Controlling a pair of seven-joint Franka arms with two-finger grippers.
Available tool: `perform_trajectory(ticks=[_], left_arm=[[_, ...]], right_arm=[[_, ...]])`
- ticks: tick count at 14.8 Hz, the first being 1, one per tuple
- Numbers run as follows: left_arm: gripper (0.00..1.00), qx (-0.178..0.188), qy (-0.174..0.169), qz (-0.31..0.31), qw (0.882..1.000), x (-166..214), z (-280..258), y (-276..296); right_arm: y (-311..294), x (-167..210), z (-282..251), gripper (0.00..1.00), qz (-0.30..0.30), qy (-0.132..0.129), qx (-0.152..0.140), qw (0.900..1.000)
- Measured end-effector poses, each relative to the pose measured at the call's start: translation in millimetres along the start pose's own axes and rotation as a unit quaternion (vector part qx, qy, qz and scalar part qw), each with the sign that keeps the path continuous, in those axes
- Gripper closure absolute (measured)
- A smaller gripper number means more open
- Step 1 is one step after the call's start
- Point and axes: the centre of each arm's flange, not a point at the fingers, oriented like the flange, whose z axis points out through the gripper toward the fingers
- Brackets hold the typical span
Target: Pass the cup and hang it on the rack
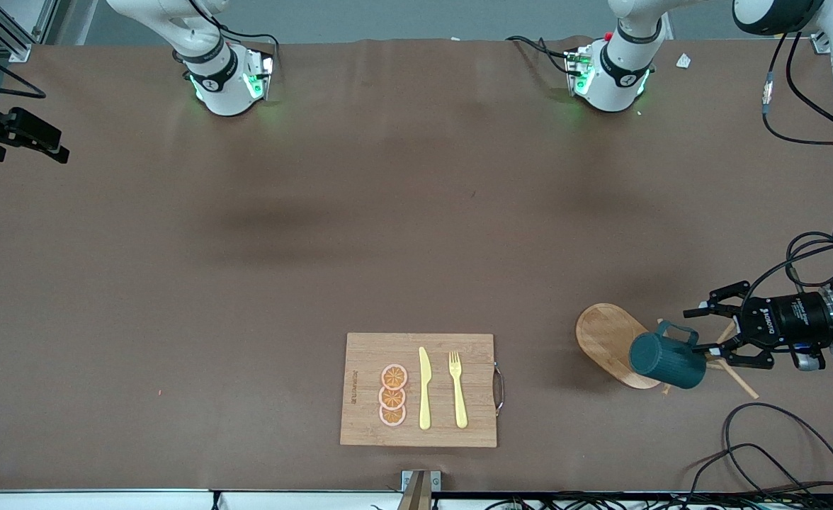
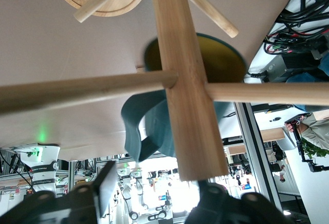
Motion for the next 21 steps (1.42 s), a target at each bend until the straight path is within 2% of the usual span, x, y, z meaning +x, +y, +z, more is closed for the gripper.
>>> perform_trajectory(ticks=[3, 5, 7, 9, 12, 14, 15, 17, 19, 21], left_arm=[[0.00, -0.004, 0.001, 0.016, 1.000, -19, -5, 5], [0.00, 0.000, 0.006, 0.035, 0.999, -48, -10, 7], [0.00, 0.022, 0.032, 0.063, 0.997, -86, -3, 8], [0.00, 0.057, 0.077, 0.104, 0.990, -131, 14, 7], [0.00, 0.116, 0.160, 0.167, 0.966, -200, 48, -3], [0.00, 0.154, 0.222, 0.208, 0.940, -233, 65, -11], [0.00, 0.175, 0.251, 0.232, 0.923, -248, 75, -16], [0.00, 0.217, 0.301, 0.284, 0.884, -275, 92, -26], [0.00, 0.253, 0.348, 0.333, 0.839, -298, 99, -35], [0.00, 0.295, 0.378, 0.364, 0.798, -314, 98, -46]], right_arm=[[0, 0, 0, 0.00, 0.000, 0.000, 0.000, 1.000], [0, 0, 0, 0.00, 0.000, 0.000, 0.000, 1.000], [0, 0, 0, 0.00, 0.000, 0.000, 0.000, 1.000], [0, 0, 0, 0.00, 0.000, 0.000, 0.000, 1.000], [0, 0, 0, 0.00, 0.000, 0.000, 0.000, 1.000], [0, 0, 0, 0.00, 0.000, 0.000, 0.000, 1.000], [0, 0, 0, 0.00, 0.000, 0.000, 0.000, 1.000], [-1, 0, 0, 0.00, -0.001, 0.000, 0.000, 1.000], [0, 0, 0, 0.00, 0.000, 0.000, 0.000, 1.000], [0, 0, 0, 0.00, 0.000, 0.000, 0.000, 1.000]])
